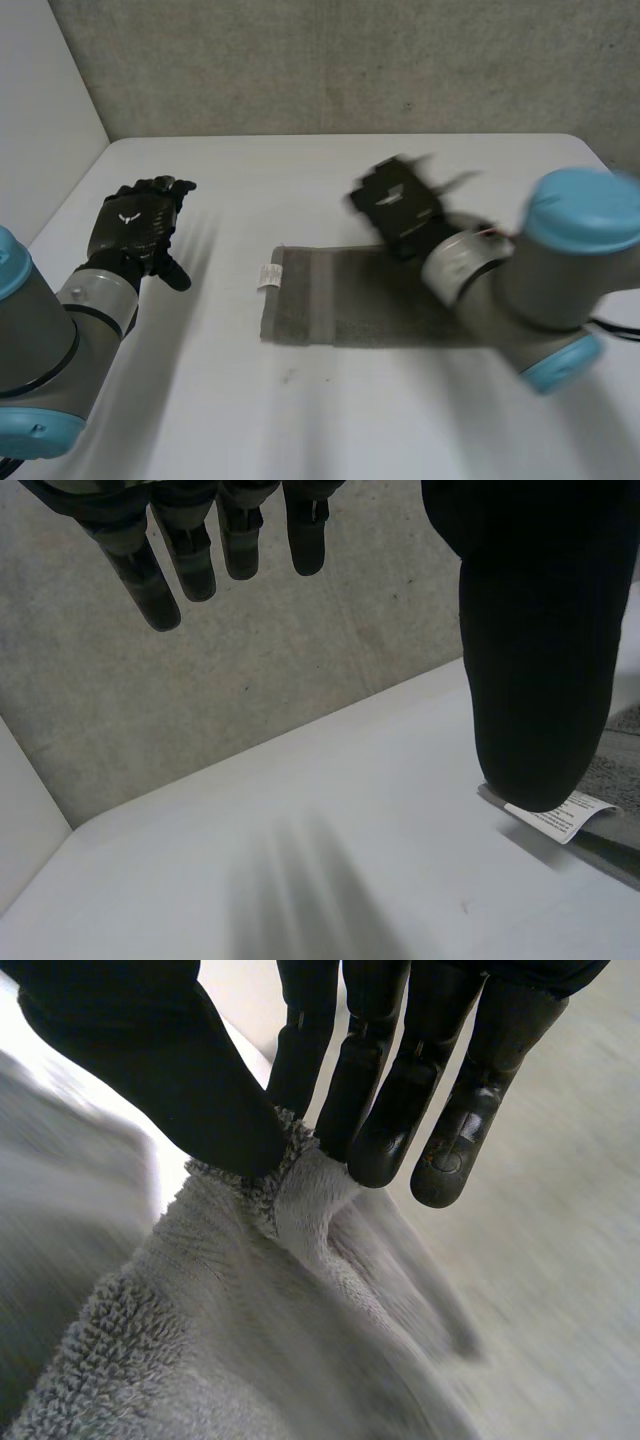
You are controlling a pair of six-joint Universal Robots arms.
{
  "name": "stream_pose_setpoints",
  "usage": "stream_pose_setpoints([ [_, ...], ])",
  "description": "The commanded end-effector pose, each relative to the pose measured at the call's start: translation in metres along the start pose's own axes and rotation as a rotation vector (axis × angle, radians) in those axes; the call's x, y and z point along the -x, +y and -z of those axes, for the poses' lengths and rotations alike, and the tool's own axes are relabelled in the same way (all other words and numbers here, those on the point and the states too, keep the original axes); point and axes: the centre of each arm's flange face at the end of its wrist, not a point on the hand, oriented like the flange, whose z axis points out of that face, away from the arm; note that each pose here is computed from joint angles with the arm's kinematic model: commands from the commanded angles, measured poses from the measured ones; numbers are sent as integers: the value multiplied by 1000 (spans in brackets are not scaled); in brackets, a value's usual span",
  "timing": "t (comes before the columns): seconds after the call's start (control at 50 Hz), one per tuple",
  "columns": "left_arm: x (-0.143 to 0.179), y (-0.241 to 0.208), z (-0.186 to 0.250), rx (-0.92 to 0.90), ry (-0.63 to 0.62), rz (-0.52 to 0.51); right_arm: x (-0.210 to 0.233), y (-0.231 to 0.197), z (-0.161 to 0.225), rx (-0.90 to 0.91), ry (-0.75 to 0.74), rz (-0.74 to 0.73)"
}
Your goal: Fold the laundry
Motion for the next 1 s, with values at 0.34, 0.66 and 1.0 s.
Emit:
stream_pose_setpoints([
  [0.34,-8,15,1,27,24,-7,33,-18,6,59,-74,-318],
  [0.66,-21,23,6,36,65,-13,-33,99,93,474,133,-625],
  [1.0,-23,24,7,40,71,-14,-47,124,87,384,181,-556],
])
